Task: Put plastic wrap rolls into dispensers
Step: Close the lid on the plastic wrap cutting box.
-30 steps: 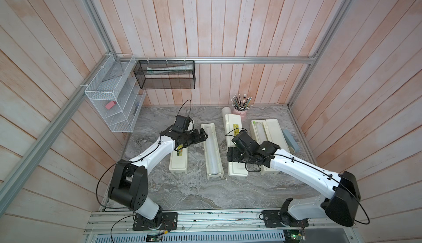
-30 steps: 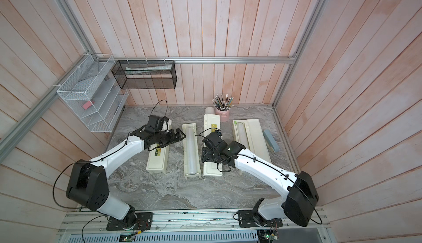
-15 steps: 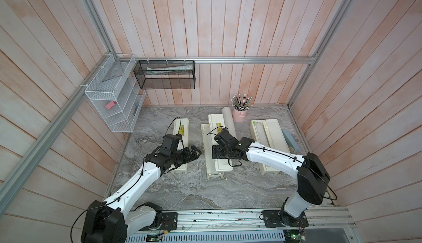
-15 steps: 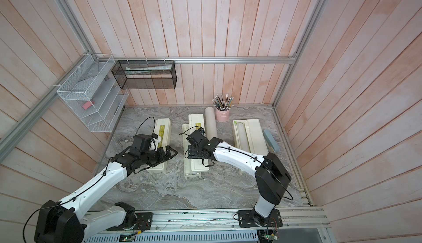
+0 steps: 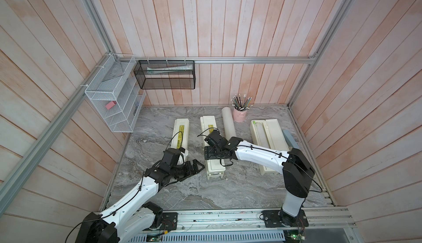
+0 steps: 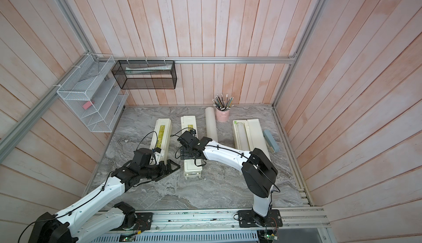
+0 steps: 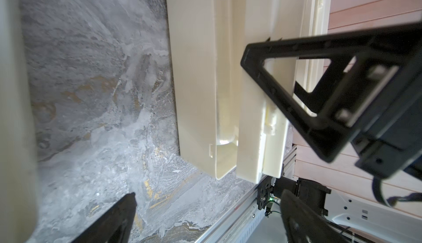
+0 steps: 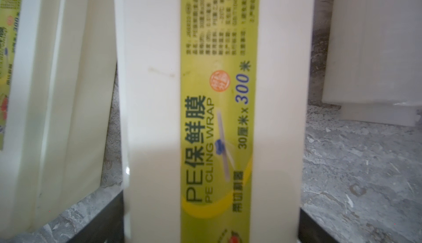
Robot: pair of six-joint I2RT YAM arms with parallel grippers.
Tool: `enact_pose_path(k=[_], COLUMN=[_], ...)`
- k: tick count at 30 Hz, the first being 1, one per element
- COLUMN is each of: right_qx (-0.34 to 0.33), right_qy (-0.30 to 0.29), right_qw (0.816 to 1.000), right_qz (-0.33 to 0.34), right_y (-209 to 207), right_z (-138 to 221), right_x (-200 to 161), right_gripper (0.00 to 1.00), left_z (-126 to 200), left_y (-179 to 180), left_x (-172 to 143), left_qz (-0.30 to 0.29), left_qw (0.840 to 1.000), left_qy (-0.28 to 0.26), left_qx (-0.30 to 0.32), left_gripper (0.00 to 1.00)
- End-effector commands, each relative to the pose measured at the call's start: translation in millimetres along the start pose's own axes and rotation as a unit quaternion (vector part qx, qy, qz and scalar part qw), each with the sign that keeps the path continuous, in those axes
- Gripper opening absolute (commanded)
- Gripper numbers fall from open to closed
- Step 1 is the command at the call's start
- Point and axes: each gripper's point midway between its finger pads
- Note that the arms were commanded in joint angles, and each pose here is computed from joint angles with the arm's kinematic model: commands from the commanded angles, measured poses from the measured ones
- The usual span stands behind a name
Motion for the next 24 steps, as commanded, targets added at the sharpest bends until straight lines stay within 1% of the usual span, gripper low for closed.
enact_pose_path(k=[1, 8, 12, 15, 21, 24], right_qx=[-0.008, -0.031, -0.066, -0.066, -0.063, -0.068], right_qy=[-0.001, 0.011, 0.004, 0.006, 0.017, 0.022], right_qw=[1.0, 0.999, 0.998, 0.998, 0.998, 0.997], right_qz=[-0.005, 0.003, 0.016, 0.017, 0.018, 0.015], right_y=[4, 3, -2, -3, 2, 0], right_z=[0, -5, 1, 0, -12, -17], right_x=[1, -9, -7, -8, -13, -17], right_gripper=[0.83, 0.83, 0.85, 0.86, 0.88, 0.9], left_z=[-1, -11, -14, -16, -26, -29], left_y=[-13, -14, -15, -14, -11, -15], left_x=[1, -10, -12, -11, -11, -8], left_qz=[-0.008, -0.002, 0.0, 0.001, 0.012, 0.007], left_qw=[0.999, 0.999, 0.999, 0.999, 0.999, 0.999], left_qy=[-0.012, -0.009, -0.007, -0.013, -0.005, -0.018], left_qx=[-0.033, -0.045, -0.047, -0.047, -0.044, -0.048], left_gripper=[1.0, 1.0, 1.0, 1.0, 1.0, 1.0])
Point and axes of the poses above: each gripper's point midway between its finger pads, its own z axis back along the fingers, its own y axis along the line the jaws close on, x = y × z, and after that the axes turned 3 degrees about z, right-handed
